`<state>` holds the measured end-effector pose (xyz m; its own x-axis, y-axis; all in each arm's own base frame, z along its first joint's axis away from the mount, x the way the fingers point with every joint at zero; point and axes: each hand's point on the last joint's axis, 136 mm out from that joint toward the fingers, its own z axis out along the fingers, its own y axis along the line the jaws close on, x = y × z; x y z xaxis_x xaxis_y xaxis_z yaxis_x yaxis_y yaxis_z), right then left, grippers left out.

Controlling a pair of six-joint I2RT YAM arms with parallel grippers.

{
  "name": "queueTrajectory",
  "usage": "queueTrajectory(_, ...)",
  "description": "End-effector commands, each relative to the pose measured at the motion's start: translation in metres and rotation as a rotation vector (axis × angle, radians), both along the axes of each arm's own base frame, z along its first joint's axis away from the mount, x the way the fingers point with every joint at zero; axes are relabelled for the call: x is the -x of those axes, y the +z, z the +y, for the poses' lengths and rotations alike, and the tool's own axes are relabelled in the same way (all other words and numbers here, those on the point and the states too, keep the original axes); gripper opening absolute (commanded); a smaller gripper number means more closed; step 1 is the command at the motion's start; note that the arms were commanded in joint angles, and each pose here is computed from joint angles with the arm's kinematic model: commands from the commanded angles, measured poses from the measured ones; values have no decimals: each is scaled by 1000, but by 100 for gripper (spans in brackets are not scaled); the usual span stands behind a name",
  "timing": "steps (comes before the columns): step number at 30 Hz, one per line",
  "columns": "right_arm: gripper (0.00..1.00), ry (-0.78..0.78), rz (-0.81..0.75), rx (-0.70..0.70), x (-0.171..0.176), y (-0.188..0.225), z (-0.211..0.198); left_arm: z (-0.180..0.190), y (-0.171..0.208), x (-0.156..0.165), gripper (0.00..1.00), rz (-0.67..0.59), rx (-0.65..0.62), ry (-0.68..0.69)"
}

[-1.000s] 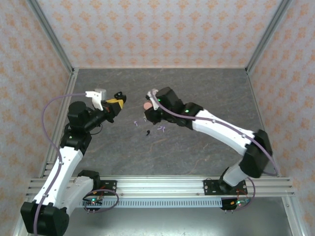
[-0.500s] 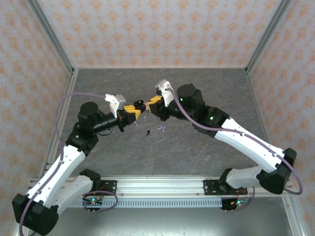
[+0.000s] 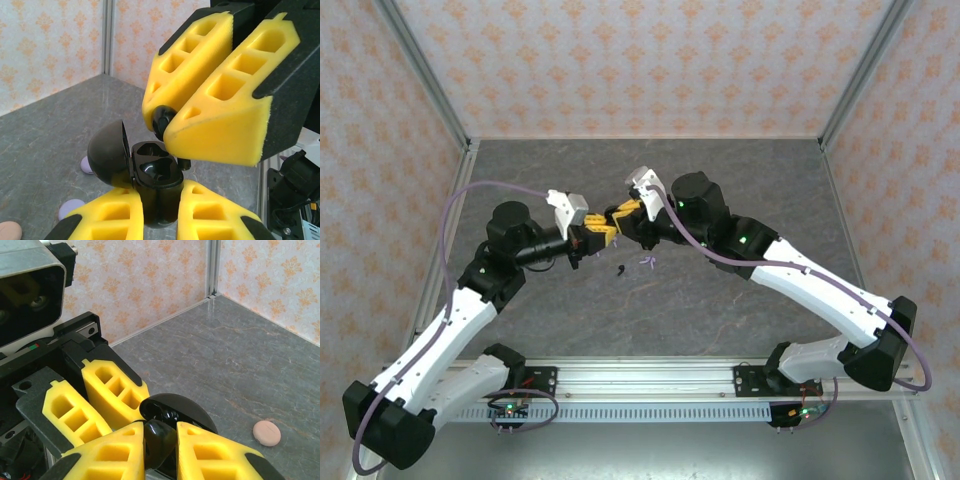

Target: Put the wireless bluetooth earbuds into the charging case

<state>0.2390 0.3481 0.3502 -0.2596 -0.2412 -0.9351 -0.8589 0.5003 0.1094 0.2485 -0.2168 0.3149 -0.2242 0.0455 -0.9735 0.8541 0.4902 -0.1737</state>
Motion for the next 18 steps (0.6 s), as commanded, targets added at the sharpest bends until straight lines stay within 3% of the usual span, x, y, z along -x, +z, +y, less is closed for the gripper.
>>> queueTrajectory(1,18,-6,-59,-30,-1,21,-1,-6,17,7,0,-57,4,-47)
queueTrajectory(18,18,-81,-97,-19,-6,21,-16,-12,19,6,0,-56,1,-66)
